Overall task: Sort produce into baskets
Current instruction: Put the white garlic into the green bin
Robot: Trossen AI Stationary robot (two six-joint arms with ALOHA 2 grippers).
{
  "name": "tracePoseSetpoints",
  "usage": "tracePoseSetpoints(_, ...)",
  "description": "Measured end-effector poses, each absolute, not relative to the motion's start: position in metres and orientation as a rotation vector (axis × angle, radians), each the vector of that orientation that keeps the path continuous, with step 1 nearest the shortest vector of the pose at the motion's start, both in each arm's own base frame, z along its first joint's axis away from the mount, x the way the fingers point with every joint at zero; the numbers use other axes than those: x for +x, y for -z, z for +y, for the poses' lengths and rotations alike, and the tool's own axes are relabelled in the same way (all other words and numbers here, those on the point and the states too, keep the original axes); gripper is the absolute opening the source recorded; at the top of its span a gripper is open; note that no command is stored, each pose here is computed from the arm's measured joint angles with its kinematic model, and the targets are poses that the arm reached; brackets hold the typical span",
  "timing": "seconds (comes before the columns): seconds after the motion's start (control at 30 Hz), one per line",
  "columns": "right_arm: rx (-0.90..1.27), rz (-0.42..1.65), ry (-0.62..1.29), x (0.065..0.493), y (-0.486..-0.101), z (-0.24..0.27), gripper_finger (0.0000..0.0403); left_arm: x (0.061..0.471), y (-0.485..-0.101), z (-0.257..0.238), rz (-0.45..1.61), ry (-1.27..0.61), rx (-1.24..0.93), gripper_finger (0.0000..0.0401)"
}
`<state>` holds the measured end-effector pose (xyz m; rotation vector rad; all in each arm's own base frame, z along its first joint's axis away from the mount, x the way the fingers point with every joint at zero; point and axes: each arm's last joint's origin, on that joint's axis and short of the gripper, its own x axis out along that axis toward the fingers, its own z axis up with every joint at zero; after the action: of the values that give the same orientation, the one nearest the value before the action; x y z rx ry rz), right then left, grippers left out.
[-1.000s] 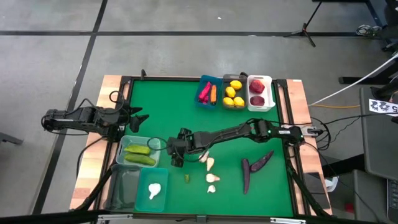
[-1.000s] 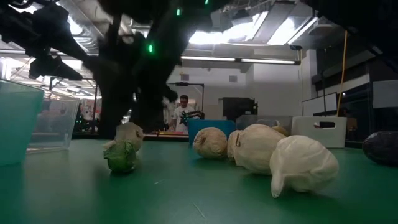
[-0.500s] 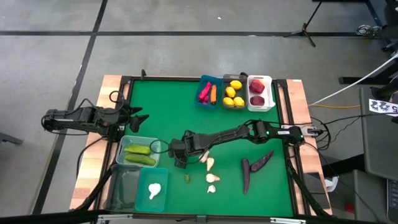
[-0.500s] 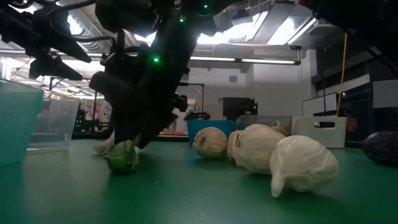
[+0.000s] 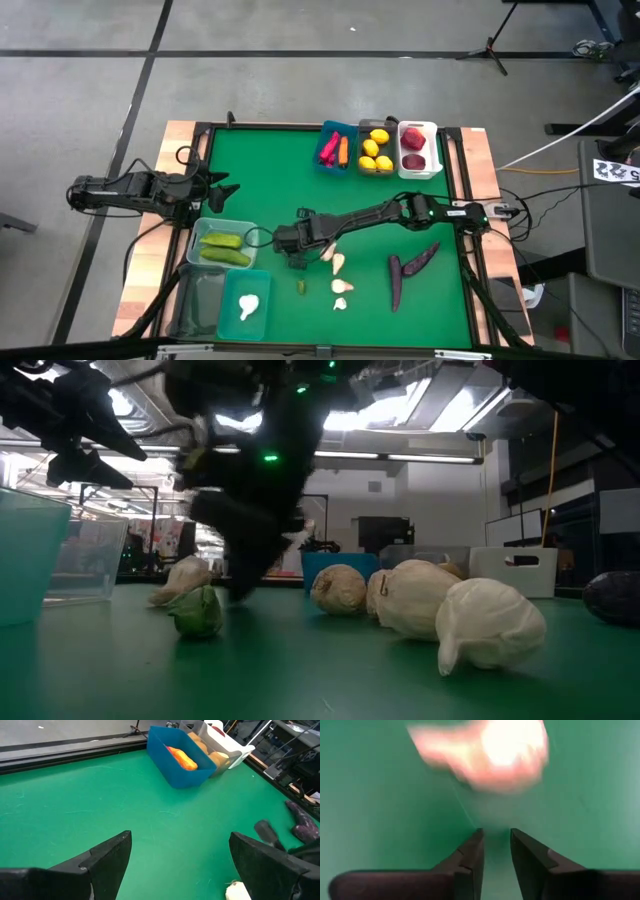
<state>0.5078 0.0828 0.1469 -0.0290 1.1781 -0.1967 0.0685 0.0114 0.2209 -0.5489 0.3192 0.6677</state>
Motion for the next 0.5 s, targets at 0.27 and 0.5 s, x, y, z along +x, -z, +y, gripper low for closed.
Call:
tracePoseSetpoints(0.27, -0.153, 1.247, 0.15, 0.5, -0.174, 0.07, 0.0167, 0.068, -0.221, 0.011, 0.321, -0.668, -0.548, 0.0329)
tracePoseSetpoints(0.5, -0.358, 1.214, -0.019, 0.504, -0.187, 0.074, 0.0305, 0.068, -0.22, 0.011, 0.322, -0.669, -0.549, 0.0329)
